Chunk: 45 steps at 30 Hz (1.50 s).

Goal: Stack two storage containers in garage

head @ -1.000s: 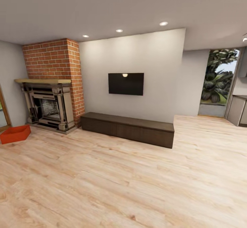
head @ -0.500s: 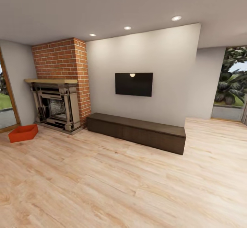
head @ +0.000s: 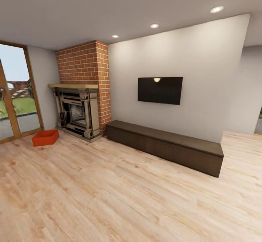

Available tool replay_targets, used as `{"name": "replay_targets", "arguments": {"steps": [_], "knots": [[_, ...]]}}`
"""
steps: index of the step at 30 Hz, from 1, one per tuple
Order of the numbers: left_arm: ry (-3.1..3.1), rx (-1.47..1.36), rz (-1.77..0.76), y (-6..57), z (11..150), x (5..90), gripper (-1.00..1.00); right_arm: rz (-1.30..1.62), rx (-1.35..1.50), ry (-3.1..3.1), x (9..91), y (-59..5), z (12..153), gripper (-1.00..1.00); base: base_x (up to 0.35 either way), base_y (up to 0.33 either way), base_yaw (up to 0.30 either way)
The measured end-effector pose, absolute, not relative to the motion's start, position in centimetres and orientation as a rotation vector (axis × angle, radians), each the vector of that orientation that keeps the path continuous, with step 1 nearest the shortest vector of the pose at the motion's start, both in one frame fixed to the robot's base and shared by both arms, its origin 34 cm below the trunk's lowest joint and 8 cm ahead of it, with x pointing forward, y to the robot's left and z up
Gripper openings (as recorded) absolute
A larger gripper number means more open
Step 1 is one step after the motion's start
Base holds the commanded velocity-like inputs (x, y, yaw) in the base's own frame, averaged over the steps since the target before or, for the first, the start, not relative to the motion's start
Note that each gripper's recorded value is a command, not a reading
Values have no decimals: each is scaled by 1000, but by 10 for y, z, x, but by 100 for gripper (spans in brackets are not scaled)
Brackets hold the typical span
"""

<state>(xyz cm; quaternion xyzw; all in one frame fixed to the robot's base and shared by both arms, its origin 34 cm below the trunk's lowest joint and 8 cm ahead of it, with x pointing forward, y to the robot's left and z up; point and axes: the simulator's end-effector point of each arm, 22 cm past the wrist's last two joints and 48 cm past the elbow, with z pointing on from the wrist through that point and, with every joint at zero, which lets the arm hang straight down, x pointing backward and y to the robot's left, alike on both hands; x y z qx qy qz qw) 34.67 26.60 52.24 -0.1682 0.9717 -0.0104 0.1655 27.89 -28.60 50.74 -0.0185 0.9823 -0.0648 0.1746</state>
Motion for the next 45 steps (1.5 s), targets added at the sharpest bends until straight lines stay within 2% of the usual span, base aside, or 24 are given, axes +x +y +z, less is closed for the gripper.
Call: {"name": "replay_targets", "arguments": {"steps": [30, 45], "knots": [[2750, -476, -34, 266, 526, 353, 100, -184, -50, 2766, 285, -286, 510, 100, 322, 0, 269], [2749, -475, -34, 266, 526, 354, 100, -173, -56, 2771, 285, -287, 510, 100, 322, 0, 25]]}}
